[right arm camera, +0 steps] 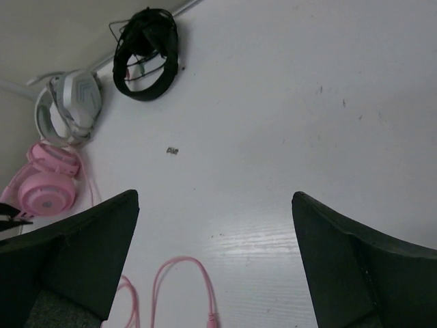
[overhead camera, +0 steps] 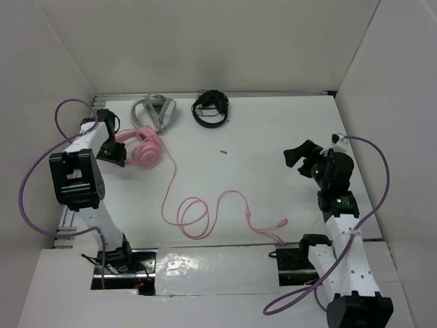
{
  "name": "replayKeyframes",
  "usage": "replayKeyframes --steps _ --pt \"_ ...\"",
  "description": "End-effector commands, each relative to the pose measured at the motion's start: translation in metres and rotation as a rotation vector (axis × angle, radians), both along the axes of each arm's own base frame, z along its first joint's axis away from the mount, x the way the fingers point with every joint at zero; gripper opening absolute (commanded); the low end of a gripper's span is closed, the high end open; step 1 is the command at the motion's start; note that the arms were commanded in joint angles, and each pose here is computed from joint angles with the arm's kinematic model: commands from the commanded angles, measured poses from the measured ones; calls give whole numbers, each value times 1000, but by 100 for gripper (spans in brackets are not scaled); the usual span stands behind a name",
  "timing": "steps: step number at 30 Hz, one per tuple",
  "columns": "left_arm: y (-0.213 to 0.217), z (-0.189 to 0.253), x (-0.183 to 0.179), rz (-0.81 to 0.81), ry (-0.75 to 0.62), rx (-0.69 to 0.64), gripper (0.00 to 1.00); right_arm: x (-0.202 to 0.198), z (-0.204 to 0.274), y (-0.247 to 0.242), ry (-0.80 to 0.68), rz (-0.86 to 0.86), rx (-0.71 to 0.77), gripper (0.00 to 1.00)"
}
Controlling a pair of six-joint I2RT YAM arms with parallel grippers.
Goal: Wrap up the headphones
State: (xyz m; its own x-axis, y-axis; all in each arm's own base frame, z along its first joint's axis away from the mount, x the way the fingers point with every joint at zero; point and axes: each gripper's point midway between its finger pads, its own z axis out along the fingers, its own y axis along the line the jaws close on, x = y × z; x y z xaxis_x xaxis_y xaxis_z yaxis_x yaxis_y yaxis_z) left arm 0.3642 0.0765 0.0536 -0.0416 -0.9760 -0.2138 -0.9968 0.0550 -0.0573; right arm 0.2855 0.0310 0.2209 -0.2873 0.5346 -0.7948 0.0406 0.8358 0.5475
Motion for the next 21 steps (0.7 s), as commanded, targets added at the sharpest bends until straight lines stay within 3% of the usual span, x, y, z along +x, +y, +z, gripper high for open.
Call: replayKeyframes --steps 1,2,4,5,6,10,14,21 --pt "-25 49 1 -128 -142 41 0 3 18 23 -38 104 -43 100" --pt "-34 55 10 -195 -197 65 0 3 18 26 -41 115 -58 100" --pt "-68 68 8 -462 -268 134 0 -1 22 53 -61 208 -90 100" --pt "-98 65 9 -634 -302 164 0 3 23 47 -63 177 -109 100" --pt "-111 71 7 -709 -333 179 0 -2 23 64 -66 233 -120 100" --pt "-191 94 -23 -1089 -533 144 0 -8 18 113 -48 399 -225 100" --pt "-235 105 -69 -1201 -628 52 0 -11 16 157 -96 495 -346 100" --pt "-259 99 -135 -1177 -542 -26 0 -18 13 220 -127 569 -410 98"
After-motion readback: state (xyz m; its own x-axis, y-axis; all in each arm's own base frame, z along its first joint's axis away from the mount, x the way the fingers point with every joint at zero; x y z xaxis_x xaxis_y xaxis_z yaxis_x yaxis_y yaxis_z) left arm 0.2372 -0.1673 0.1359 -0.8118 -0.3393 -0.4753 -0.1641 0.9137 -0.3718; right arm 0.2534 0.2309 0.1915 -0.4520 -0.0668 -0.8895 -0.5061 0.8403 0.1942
